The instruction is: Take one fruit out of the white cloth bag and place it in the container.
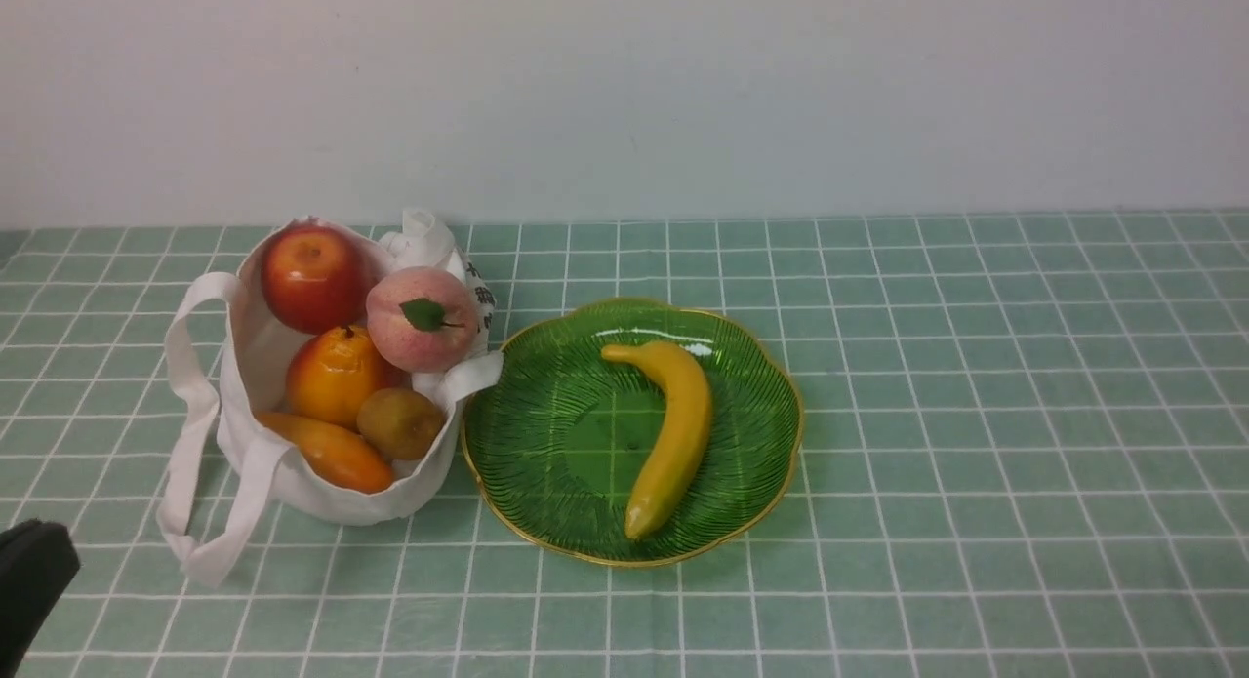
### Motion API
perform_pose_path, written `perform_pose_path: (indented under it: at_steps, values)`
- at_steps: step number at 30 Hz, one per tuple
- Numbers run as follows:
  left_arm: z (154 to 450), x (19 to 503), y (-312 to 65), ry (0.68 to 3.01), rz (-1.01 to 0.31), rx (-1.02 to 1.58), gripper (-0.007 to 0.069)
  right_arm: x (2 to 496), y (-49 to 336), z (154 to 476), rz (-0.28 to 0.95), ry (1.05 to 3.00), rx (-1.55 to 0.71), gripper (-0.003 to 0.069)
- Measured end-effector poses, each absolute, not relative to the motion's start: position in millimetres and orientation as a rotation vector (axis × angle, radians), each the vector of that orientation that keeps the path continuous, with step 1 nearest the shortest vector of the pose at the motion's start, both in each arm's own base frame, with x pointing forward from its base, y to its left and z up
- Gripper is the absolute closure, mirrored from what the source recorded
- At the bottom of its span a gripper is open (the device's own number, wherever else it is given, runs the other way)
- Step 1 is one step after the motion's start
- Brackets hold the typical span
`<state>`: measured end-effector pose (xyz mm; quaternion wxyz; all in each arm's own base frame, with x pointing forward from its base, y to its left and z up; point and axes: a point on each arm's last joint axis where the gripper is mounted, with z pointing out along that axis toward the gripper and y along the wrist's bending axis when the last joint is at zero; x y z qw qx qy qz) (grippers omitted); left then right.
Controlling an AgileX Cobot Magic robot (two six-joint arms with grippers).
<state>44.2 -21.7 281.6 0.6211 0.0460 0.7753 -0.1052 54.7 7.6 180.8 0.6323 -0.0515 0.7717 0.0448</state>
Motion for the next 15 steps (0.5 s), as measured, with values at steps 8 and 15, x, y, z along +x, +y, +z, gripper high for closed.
perform_pose_path:
  at_steps: [8, 15]
  values:
    - [221.2, 55.5, -2.6, 1.689, -0.132, -0.097, 0.0633, 54.7, 7.6, 180.8, 0.102, 1.766, -0.118, 0.0674]
    - [183.0, 55.4, -0.5, 1.744, -0.037, -0.023, 0.0633, 54.7, 7.6, 180.8, 0.102, 1.766, -0.118, 0.0674]
